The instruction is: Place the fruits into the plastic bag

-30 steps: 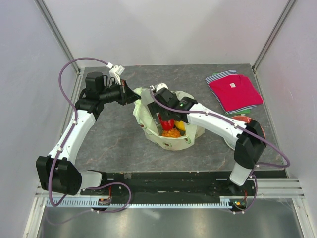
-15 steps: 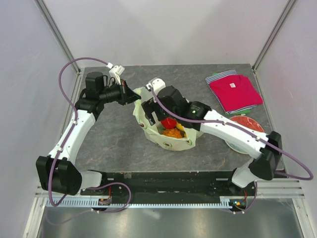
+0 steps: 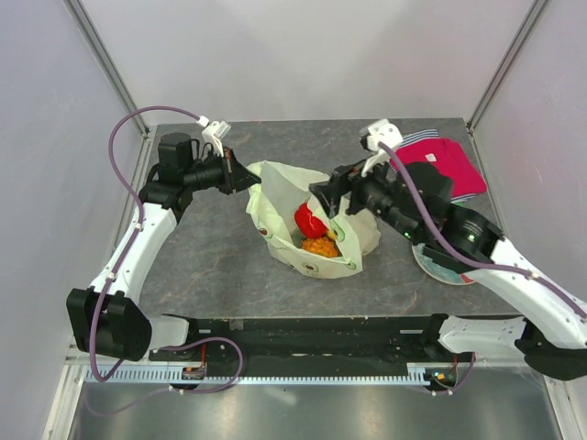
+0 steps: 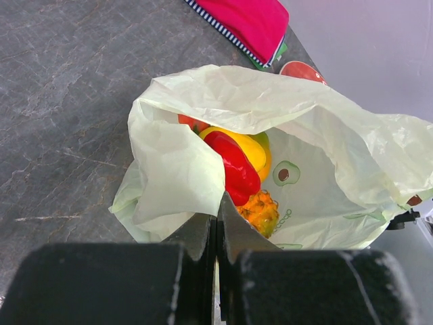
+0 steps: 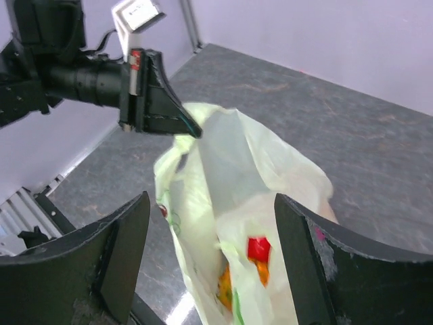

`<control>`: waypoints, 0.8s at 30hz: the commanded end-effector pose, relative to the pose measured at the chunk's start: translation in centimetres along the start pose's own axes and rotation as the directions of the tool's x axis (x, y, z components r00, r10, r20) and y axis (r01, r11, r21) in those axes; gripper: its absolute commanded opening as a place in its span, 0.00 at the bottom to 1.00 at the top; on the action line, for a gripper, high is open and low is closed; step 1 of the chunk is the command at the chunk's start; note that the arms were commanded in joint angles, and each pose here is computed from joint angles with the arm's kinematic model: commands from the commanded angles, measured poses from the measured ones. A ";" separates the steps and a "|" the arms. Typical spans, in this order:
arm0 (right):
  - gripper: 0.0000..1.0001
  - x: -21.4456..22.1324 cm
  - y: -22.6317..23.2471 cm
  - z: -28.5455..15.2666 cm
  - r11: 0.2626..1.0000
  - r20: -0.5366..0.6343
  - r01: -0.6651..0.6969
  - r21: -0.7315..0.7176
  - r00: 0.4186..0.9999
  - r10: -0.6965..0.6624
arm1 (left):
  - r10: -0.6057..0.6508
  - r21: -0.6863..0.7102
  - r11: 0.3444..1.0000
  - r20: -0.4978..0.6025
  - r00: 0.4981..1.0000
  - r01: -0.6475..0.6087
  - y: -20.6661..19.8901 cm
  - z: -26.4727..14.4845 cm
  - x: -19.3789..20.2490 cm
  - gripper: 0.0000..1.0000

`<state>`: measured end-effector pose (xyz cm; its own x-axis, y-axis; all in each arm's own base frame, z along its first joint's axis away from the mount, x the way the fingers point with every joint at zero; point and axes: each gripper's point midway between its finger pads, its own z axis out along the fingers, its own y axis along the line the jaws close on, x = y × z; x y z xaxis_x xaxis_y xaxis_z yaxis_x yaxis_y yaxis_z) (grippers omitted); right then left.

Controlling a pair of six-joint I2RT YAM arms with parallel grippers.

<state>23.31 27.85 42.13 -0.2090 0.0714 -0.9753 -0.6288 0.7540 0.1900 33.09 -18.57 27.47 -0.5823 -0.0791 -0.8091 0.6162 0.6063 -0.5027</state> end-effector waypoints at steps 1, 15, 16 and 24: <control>0.81 2.9 -2.9 -2.9 0.992 -0.126 0.025 0.121 0.992 -0.010 | 0.023 0.008 1.000 0.027 0.999 -0.023 -0.4 -0.3 -0.8 0.01; 0.70 12.1 -3.9 -2.2 0.989 -0.352 0.095 0.109 0.935 -0.051 | 0.021 0.003 1.000 0.025 0.999 -0.021 -0.2 -0.2 -0.8 0.02; 0.68 12.3 -4.0 -2.0 0.988 -0.356 0.105 0.117 0.933 -0.057 | 0.019 0.004 1.000 0.022 1.000 -0.019 -0.1 -0.1 -0.7 0.01; 0.00 8.8 -5.7 -0.2 0.961 -0.300 0.148 0.232 0.951 -0.074 | 0.029 0.055 0.998 0.059 0.998 -0.033 -2.0 -0.5 -3.5 0.02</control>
<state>22.23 24.69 28.10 -0.4516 -0.2532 -0.8556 -0.5494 0.8344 0.0430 33.17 -18.56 27.44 -0.5861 -0.0796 -0.8063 0.6124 0.6080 -0.5052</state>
